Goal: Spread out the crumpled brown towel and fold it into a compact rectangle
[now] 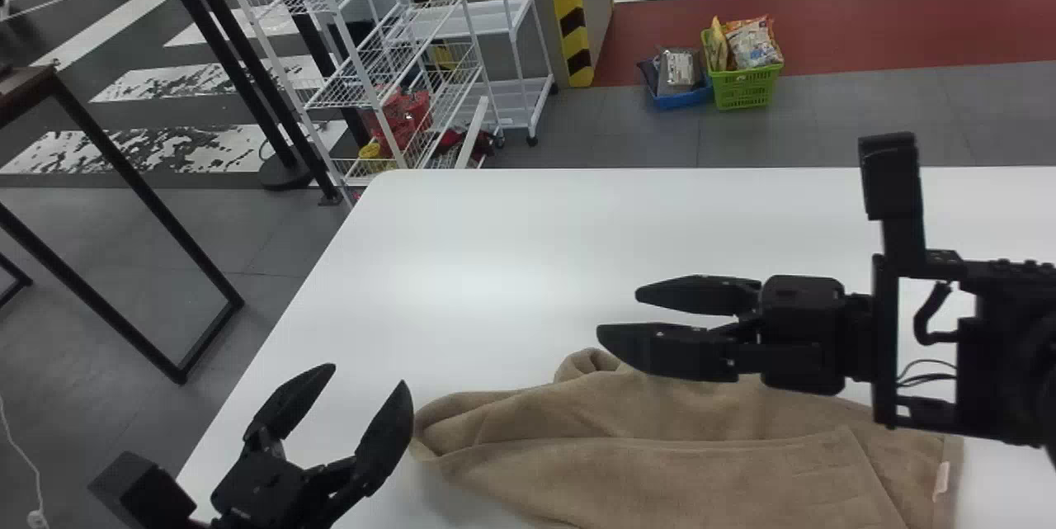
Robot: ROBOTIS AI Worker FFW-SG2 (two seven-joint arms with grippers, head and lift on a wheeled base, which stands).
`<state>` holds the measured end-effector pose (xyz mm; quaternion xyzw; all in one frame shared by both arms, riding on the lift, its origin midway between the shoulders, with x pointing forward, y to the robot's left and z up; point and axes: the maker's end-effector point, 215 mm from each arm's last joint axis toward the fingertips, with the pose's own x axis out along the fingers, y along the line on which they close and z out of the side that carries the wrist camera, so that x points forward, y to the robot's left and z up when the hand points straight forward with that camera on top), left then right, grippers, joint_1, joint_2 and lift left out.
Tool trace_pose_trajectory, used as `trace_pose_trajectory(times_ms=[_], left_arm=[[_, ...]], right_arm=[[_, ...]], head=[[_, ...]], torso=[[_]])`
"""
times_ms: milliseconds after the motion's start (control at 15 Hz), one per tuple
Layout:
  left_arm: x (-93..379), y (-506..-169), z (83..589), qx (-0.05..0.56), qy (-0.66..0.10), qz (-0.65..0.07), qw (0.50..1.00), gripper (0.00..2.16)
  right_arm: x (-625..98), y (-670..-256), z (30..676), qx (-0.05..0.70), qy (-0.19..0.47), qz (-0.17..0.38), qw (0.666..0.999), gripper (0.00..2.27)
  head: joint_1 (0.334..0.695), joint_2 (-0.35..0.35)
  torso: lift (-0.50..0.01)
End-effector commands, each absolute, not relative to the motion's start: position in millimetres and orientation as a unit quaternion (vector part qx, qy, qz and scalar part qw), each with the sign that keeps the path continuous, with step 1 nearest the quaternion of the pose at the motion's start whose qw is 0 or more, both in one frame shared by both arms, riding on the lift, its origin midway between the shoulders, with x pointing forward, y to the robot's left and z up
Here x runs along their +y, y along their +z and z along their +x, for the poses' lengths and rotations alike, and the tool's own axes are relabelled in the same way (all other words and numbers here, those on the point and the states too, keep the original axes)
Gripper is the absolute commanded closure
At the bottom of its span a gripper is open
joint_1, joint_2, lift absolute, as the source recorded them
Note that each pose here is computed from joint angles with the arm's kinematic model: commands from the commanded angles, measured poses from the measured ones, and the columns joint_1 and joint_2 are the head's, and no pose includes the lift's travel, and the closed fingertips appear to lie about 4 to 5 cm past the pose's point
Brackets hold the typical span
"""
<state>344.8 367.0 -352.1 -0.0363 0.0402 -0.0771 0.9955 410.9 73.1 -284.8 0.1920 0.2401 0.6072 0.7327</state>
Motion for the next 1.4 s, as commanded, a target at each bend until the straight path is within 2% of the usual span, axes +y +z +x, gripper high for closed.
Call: trace_pose_trajectory(times_ms=[0, 333, 467, 667, 933, 1133, 1333], left_arm=[[374.2, -349.8, 343.0, 0.039, -0.071, -0.035, 0.996, 0.09], [376.3, -350.1, 343.2, 0.039, -0.069, -0.037, 0.996, 0.09], [374.3, -349.5, 343.9, 0.039, -0.071, -0.035, 0.996, 0.09], [372.9, -351.5, 344.0, 0.041, -0.072, -0.037, 0.996, 0.09], [373.2, -351.9, 343.5, 0.041, -0.073, -0.037, 0.996, 0.09], [376.7, -352.1, 342.5, 0.041, -0.07, -0.039, 0.996, 0.09], [379.2, -351.7, 342.3, 0.041, -0.068, -0.038, 0.996, 0.09]], right_arm=[[35.2, -294.2, 417.2, 0.265, 0.567, 0.213, 0.751, 0.09], [-58.7, -337.9, 393.0, 0.364, 0.466, 0.258, 0.764, 0.18], [-87.1, -336.2, 389.9, 0.377, 0.43, 0.266, 0.776, 0.18], [-121.6, -303.8, 426.0, 0.335, 0.398, 0.242, 0.819, 0.21], [-146.1, -284.0, 463.8, 0.321, 0.362, 0.191, 0.854, 0.28], [-157.9, -305.4, 452.9, 0.354, 0.356, 0.149, 0.852, 0.27], [-169.0, -338.0, 424.2, 0.389, 0.344, 0.141, 0.843, 0.28]], head=[[0.695, 0.35], [0.695, 0.35], [0.695, 0.35], [0.695, 0.35], [0.695, 0.337], [0.695, 0.314], [0.695, 0.308]], torso=[[-0.127], [-0.127], [-0.127], [-0.127], [-0.127], [-0.127], [-0.127]])
